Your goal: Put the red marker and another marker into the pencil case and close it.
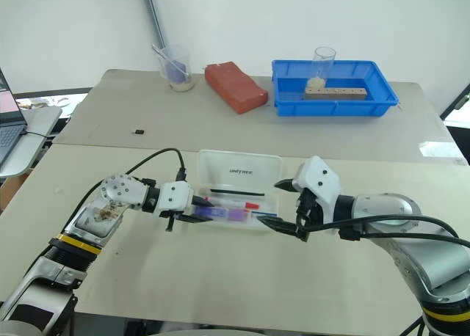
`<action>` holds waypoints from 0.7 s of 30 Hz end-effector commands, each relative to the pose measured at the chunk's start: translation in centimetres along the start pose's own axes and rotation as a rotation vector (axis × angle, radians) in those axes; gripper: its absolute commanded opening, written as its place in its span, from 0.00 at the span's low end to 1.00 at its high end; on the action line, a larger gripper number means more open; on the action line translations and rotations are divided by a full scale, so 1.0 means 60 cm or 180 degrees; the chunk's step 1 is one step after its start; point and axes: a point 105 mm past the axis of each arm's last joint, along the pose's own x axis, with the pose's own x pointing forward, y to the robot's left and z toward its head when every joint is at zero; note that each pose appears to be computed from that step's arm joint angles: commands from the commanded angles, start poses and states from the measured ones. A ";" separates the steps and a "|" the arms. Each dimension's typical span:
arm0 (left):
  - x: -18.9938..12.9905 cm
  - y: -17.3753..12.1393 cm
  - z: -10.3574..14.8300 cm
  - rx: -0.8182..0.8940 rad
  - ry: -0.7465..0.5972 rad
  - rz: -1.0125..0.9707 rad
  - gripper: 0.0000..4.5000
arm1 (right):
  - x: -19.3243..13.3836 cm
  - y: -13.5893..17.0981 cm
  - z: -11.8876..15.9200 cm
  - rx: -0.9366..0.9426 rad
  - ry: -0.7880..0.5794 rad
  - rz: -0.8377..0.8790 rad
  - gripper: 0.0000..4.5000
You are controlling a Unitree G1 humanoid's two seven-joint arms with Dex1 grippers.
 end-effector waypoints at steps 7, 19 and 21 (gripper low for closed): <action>-0.001 0.011 0.018 0.0101 -0.0084 0.0056 0.65 | -0.005 0.009 0.016 -0.0068 -0.0048 0.0066 1.00; -0.066 0.030 0.091 0.0380 -0.0225 0.0053 0.99 | -0.065 -0.078 -0.049 -0.0093 0.0558 -0.0519 1.00; -0.077 0.048 0.124 0.0521 -0.0400 0.0183 0.99 | -0.081 -0.104 -0.077 -0.0003 0.0692 -0.0742 1.00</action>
